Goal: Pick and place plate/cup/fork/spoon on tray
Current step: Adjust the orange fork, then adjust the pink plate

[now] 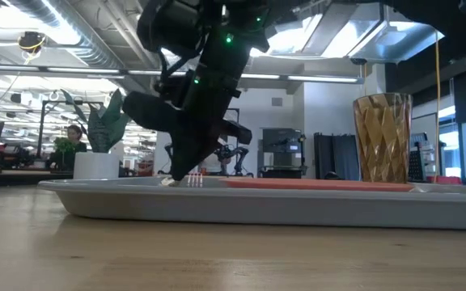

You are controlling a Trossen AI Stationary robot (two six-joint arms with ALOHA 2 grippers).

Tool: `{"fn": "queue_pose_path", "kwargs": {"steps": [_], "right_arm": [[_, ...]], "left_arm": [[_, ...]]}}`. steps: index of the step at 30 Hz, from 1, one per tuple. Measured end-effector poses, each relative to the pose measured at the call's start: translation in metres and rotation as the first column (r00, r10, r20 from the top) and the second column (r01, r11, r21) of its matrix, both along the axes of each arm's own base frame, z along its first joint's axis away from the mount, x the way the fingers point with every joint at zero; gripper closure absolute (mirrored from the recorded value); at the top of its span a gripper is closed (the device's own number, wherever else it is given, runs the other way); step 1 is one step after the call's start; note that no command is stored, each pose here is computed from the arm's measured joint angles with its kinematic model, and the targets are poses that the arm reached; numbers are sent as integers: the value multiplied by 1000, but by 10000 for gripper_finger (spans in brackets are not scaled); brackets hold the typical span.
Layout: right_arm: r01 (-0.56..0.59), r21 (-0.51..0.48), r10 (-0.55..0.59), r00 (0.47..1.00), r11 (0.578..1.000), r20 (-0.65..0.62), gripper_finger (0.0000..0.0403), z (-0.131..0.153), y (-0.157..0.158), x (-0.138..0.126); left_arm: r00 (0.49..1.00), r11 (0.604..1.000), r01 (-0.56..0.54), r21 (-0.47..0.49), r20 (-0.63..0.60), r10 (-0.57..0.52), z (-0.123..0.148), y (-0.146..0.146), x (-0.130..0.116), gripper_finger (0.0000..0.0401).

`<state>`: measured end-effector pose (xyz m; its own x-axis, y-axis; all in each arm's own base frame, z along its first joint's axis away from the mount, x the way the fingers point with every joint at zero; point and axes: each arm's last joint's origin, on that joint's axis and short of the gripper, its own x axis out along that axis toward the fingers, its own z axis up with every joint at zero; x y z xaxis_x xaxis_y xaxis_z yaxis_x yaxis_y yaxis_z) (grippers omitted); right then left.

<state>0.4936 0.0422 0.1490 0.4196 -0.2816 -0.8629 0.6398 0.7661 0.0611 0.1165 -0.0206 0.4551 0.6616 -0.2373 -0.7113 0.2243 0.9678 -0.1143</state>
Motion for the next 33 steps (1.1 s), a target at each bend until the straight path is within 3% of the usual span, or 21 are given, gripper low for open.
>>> {"fn": "queue_pose_path", "kwargs": {"steps": [10, 33], "right_arm": [[21, -10, -21, 1000, 1000, -15, 397, -5, -18, 2], [-25, -58, 26, 1000, 998, 10, 397, -4, -18, 6]], "left_arm": [[1000, 1000, 1, 0, 1, -1, 0, 0, 0, 356], [1000, 1000, 1, 1, 1, -1, 0, 0, 0, 356]]}}
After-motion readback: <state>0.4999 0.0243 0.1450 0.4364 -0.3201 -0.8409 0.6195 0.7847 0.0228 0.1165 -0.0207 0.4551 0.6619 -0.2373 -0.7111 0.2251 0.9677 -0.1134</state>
